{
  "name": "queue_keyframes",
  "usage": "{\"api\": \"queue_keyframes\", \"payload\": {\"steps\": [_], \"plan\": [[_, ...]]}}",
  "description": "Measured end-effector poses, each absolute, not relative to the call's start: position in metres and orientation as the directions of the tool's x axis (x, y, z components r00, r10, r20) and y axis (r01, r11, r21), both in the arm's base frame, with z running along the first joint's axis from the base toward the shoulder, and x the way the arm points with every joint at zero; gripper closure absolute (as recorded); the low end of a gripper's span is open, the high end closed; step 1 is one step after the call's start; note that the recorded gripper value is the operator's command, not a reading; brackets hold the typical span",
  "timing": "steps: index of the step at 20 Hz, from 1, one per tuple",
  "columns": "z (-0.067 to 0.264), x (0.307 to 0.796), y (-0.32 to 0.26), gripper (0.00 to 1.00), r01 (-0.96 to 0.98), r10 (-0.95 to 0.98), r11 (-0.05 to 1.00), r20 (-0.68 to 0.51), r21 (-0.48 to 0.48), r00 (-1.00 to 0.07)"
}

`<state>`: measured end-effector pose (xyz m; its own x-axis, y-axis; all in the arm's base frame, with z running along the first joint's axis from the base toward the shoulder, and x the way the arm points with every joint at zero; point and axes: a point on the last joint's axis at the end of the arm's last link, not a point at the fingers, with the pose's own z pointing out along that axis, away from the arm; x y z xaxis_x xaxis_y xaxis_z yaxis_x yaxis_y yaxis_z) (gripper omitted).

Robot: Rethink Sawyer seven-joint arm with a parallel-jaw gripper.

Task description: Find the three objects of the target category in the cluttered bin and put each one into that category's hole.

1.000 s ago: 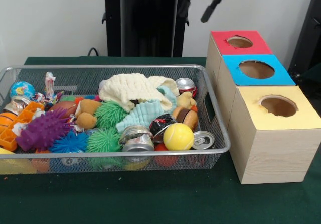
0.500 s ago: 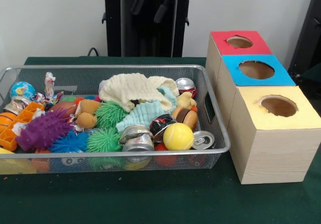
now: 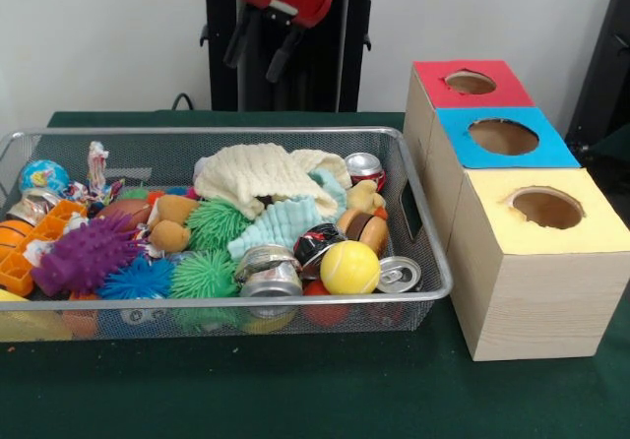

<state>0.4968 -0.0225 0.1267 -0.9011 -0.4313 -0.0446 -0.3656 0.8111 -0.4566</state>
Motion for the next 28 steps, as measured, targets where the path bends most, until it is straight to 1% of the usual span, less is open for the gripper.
{"api": "queue_keyframes", "payload": {"steps": [4, 5, 9, 16, 19, 23, 28], "plan": [[0.107, 0.492, -0.026, 0.0, -0.332, -0.411, 0.829, -0.087, -0.45, -0.907], [0.097, 0.49, -0.03, 0.0, -0.308, -0.397, 0.839, -0.117, -0.449, -0.91], [0.081, 0.486, -0.045, 0.0, -0.269, -0.374, 0.851, -0.161, -0.451, -0.913], [0.061, 0.479, -0.066, 0.0, -0.28, -0.393, 0.844, -0.173, -0.457, -0.903], [0.057, 0.479, -0.067, 0.0, -0.301, -0.415, 0.835, -0.169, -0.46, -0.894], [0.044, 0.48, -0.06, 0.0, -0.314, -0.426, 0.843, -0.184, -0.438, -0.886], [0.03, 0.483, -0.051, 0.0, -0.278, -0.395, 0.869, -0.235, -0.409, -0.888]]}}
